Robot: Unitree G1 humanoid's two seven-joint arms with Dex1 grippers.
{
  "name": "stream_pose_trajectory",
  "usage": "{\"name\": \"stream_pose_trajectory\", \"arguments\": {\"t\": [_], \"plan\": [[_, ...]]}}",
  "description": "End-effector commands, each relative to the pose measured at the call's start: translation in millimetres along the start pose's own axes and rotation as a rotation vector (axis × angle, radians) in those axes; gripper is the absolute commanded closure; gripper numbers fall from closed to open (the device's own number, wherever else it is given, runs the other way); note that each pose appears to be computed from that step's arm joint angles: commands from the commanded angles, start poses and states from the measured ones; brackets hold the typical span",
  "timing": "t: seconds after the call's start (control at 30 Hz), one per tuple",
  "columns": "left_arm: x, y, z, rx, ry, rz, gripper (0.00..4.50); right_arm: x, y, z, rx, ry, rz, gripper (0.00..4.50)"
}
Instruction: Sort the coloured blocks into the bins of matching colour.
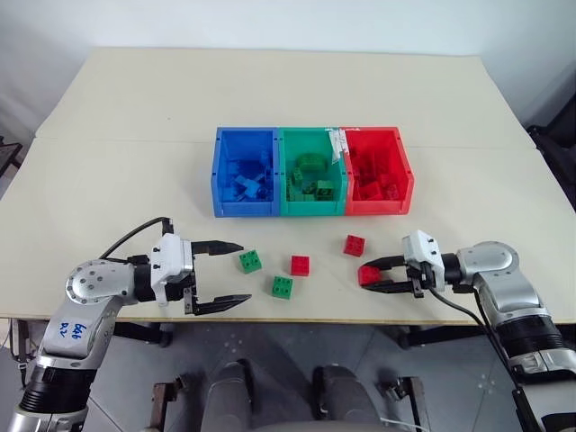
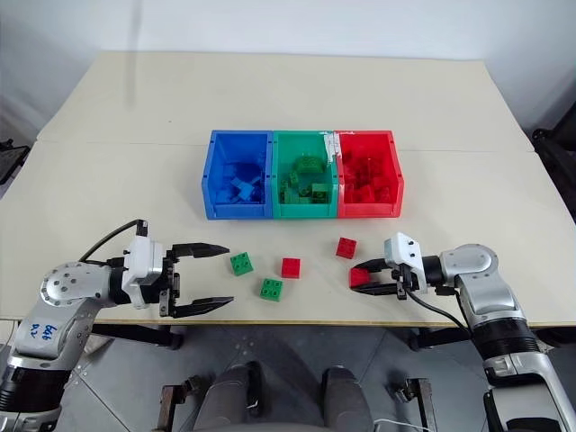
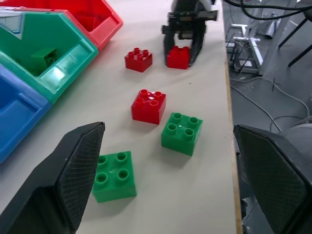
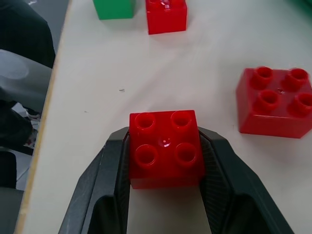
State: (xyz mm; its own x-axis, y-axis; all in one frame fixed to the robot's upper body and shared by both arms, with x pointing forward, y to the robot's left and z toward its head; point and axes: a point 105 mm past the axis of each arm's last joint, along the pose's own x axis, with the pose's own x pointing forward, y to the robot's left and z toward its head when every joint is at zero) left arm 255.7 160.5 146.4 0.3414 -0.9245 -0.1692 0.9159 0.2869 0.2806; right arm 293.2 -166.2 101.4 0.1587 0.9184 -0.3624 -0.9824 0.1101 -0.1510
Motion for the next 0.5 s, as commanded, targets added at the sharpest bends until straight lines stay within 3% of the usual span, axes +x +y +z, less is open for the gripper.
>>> {"name": "stream_pose_trajectory", "arguments": {"t": [0.03, 0.13, 0.23, 0.5], "plan": [[-14, 10, 8, 0.013, -0.027, 0.117, 0.00, -11, -24, 55, -0.124, -0.163, -0.169, 3.01], [-20, 15, 8, -0.004, -0.031, 0.197, 0.00, -29, -62, 85, -0.123, -0.245, -0.412, 3.01], [-15, 17, 12, -0.011, -0.048, 0.220, 0.00, -45, -99, 90, -0.075, -0.232, -0.631, 3.01], [6, 19, 25, -0.016, -0.098, 0.198, 0.00, -33, -137, 92, 0.004, -0.187, -0.737, 3.01]]}}
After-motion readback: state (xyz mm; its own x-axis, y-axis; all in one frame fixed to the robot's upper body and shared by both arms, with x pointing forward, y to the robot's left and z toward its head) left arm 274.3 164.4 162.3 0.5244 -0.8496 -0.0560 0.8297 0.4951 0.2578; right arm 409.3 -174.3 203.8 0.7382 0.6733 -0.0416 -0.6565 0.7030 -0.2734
